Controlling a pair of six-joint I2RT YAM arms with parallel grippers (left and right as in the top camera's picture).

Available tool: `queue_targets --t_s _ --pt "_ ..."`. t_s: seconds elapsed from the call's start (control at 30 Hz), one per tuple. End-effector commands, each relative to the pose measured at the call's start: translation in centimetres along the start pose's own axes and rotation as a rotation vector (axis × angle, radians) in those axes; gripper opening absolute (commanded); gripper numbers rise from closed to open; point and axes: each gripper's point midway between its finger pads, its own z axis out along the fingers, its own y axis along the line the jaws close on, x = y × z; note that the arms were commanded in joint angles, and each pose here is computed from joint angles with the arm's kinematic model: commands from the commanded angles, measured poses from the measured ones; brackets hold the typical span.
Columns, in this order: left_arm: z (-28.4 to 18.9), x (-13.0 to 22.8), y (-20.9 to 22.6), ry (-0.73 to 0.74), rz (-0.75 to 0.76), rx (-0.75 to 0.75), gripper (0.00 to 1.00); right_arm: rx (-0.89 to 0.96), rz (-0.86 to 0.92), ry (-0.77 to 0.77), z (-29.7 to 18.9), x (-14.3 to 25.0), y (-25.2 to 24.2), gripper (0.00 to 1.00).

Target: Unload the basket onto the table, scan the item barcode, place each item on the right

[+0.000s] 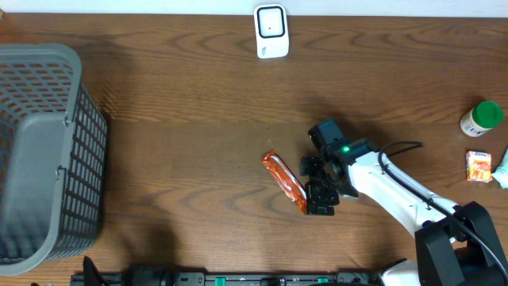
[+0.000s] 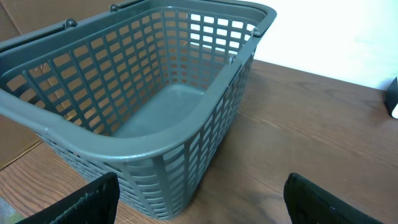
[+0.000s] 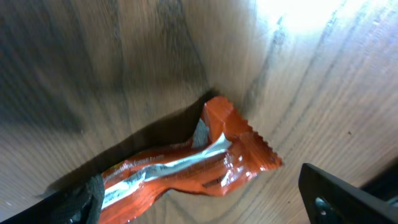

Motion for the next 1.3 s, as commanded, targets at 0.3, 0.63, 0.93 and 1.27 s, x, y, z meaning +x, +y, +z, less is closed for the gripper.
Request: queue_targets --t_s 0.3,0.63,0.93,1.27 --pt "0.0 -0.1 0.1 -0.002 -0.004 -0.005 0.85 -0.016 0.007 0.038 0.9 0.2 0.3 0.99" --pt "0.0 -0.1 0.1 -0.002 -0.004 -0.005 0.85 0.045 -0.007 0.001 3.0 -0.1 -0.7 0.99" --pt "0.0 -0.1 0.1 -0.002 -0.004 -0.005 0.85 0.086 -0.010 0.022 5.4 0.2 -0.6 0.84" --pt "0.0 -0.1 0.1 -0.002 -0.004 -0.005 0.85 0.010 -0.079 -0.054 5.1 -2.2 1.5 0.01"
